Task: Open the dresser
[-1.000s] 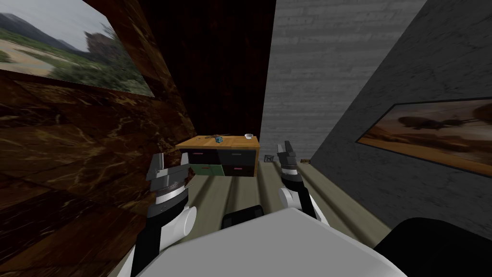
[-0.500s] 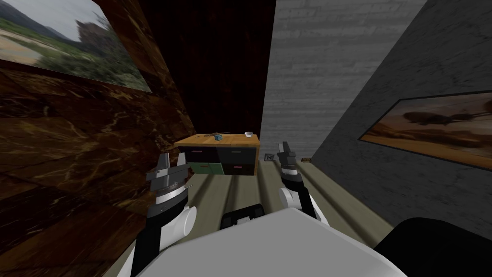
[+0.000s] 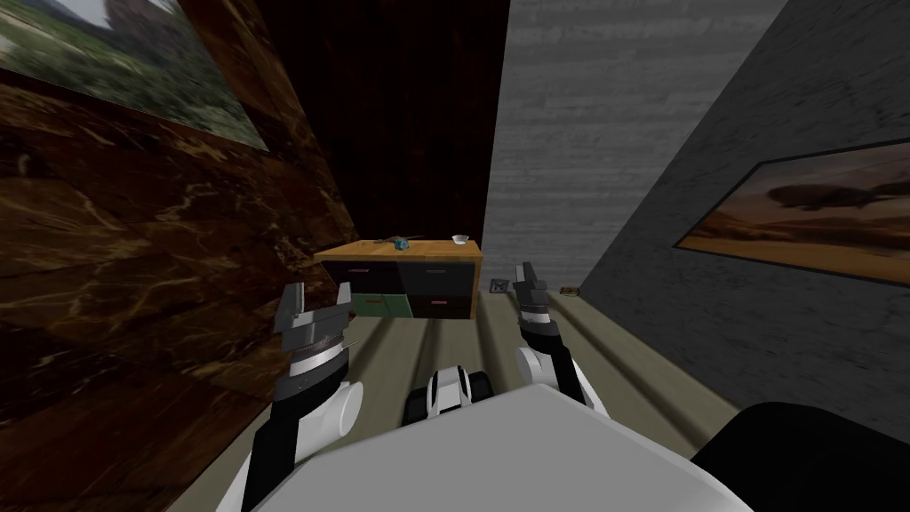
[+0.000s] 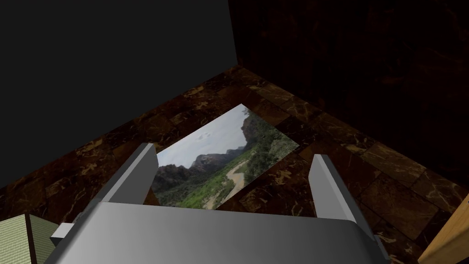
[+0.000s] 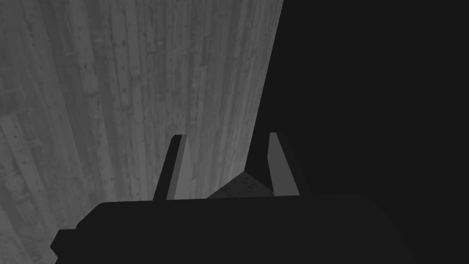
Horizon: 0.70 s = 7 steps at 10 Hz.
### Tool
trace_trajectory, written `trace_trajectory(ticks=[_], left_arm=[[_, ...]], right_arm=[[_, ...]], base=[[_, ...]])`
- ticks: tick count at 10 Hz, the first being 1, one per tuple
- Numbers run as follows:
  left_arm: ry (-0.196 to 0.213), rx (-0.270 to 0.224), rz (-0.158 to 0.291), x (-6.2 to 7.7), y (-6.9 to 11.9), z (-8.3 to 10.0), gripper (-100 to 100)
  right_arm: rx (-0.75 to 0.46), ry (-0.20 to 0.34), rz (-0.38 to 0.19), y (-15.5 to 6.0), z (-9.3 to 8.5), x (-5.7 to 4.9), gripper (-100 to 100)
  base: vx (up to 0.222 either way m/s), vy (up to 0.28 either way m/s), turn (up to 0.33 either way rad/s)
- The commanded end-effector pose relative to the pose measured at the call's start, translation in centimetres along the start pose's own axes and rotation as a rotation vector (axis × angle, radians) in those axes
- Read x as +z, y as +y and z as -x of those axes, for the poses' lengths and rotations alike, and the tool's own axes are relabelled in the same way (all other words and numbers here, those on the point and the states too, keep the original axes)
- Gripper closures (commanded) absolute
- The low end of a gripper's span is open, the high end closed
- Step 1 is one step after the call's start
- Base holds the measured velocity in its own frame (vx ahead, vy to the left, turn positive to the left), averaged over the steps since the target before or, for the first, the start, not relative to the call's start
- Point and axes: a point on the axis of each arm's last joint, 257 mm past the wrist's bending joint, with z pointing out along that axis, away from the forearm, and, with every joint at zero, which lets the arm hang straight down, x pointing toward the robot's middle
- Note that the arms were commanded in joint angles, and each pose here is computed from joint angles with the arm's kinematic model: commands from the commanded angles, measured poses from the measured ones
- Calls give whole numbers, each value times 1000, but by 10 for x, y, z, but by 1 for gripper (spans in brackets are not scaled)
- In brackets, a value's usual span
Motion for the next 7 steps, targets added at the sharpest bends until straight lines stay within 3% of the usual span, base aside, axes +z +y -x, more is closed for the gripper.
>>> trace_trajectory(ticks=[1, 7], left_arm=[[53, 15, 32, -3, 13, -5, -100], [128, 45, 144, -19, 66, -11, -100]], right_arm=[[0, 0, 0, 0, 0, 0, 0], [0, 0, 0, 0, 0, 0, 0]], base=[[45, -6, -22], [79, -4, -36]])
